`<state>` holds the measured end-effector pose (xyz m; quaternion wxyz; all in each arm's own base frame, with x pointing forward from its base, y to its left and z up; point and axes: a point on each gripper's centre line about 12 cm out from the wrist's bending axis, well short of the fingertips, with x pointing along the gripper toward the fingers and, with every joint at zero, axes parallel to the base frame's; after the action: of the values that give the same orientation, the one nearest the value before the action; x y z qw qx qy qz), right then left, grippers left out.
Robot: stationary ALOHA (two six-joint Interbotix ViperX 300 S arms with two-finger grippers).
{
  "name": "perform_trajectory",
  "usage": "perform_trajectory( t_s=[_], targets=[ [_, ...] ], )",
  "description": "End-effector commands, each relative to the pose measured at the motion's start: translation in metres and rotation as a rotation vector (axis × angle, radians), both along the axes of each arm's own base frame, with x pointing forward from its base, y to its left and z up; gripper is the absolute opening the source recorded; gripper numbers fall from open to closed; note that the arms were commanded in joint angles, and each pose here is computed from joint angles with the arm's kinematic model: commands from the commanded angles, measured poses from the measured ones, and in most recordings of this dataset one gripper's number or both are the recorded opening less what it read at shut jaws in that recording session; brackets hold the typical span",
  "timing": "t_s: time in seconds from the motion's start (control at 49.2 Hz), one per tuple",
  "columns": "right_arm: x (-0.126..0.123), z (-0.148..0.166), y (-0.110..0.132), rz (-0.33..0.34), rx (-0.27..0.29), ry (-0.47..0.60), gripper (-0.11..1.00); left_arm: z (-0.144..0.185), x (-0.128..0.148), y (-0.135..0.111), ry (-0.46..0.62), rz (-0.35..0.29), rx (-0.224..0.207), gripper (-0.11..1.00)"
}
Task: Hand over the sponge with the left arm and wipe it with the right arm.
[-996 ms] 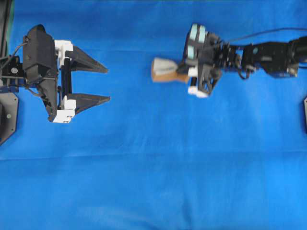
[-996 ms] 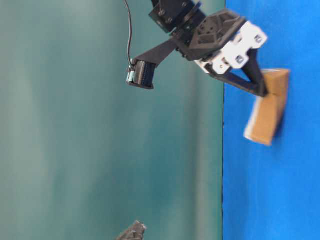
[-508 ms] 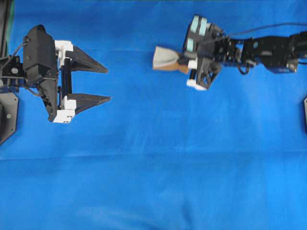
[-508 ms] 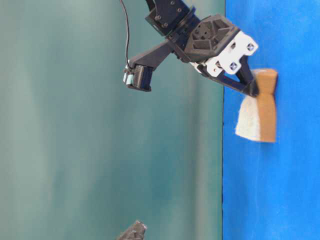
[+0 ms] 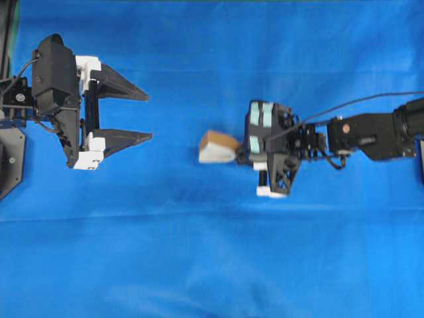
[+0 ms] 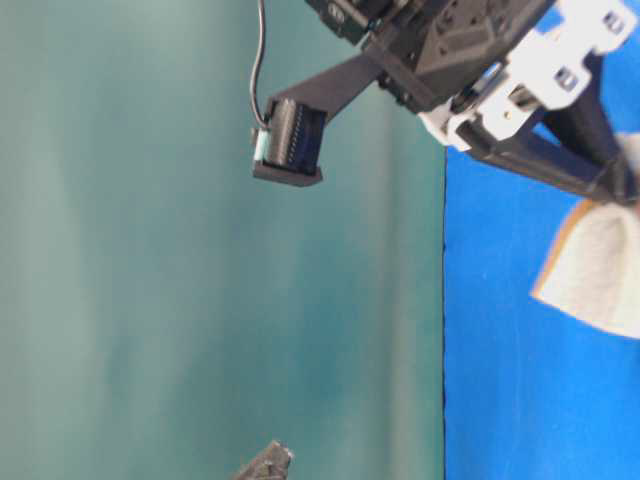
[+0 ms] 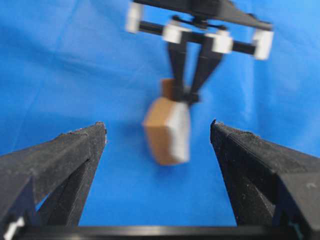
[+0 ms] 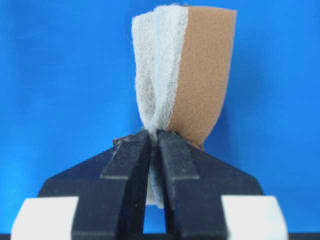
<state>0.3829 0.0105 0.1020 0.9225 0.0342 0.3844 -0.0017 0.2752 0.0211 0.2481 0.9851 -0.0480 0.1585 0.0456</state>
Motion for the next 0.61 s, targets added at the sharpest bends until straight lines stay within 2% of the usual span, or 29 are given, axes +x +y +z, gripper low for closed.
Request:
perform_trajectory(
  t_s=[0.0,0.163,0.285,0.589],
  targets=[
    [0.004,0.017,0.022,0.046,0.013,-0.047,0.10,0.007,0.002,-0.001,-0.026,-0.003,0.003,0.82],
    [0.004,0.017,0.019,0.043,0.007,-0.044,0.10,0.006,0.002,-0.001,-0.023,-0.003,0.003,0.82],
    [0.003,0.015,-0.001,0.012,-0.014,-0.027,0.10,0.006,0.002,-0.001,-0.023,-0.003,0.002,0.82],
    [-0.010,0.012,-0.095,-0.141,-0.107,0.024,0.10,0.006,0.002,-0.004,-0.023,-0.013,0.000,0.82]
  ],
)
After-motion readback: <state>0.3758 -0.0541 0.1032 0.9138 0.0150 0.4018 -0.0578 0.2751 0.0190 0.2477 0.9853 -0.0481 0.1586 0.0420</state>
